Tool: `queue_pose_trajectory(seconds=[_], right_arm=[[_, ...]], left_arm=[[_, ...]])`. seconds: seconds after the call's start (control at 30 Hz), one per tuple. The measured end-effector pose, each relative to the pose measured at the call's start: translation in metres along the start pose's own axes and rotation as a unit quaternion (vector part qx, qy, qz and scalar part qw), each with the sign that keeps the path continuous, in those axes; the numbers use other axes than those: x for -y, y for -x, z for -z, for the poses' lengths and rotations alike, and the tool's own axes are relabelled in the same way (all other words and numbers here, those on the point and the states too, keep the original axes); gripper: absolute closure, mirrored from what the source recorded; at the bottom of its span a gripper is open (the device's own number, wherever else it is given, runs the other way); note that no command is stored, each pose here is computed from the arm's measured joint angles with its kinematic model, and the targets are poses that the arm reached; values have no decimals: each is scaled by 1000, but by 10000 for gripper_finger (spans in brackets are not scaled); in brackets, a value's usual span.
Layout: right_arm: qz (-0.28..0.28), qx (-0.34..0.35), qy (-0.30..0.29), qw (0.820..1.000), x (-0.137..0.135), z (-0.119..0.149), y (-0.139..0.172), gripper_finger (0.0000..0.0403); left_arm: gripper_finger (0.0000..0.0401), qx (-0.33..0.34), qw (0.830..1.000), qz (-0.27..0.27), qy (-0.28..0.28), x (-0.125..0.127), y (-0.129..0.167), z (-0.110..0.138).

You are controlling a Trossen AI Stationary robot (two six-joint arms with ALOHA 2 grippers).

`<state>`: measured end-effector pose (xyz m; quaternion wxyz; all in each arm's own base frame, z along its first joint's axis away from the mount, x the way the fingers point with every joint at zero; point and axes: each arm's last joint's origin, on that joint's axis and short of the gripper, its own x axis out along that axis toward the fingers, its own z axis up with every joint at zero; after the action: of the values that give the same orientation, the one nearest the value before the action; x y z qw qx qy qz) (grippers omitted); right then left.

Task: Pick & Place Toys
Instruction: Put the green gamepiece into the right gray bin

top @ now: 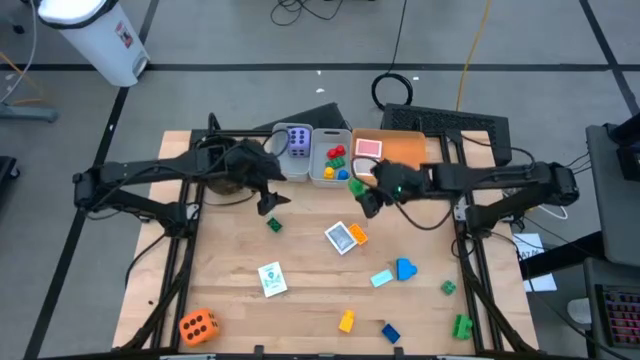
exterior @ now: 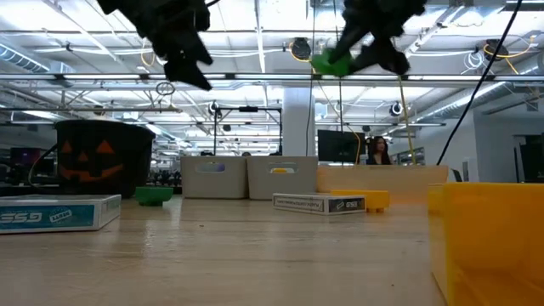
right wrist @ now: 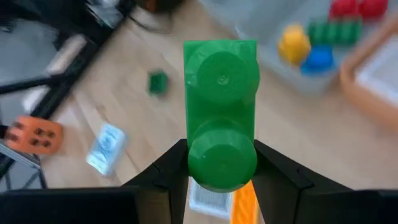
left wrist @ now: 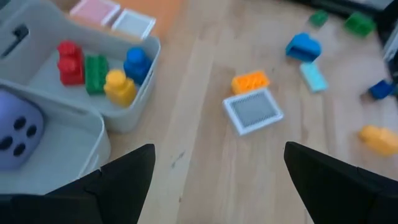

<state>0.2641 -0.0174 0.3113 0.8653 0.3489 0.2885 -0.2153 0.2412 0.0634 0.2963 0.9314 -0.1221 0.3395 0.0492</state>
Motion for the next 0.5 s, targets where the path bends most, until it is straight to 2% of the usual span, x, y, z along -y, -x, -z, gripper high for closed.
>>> queue_pose_trajectory(seconds=[0.27,0.37,0.5], right_arm=[[41,-30,118,992,-21,-42,15,271],[32,-63,158,985,-29,-48,9,271],[-4,-96,179,979,-37,-52,-4,271]], left_arm=[[38,52,998,0,-39,-4,30,-36],[38,42,997,-8,-57,-6,38,-49],[38,8,996,-9,-85,-5,43,-70]])
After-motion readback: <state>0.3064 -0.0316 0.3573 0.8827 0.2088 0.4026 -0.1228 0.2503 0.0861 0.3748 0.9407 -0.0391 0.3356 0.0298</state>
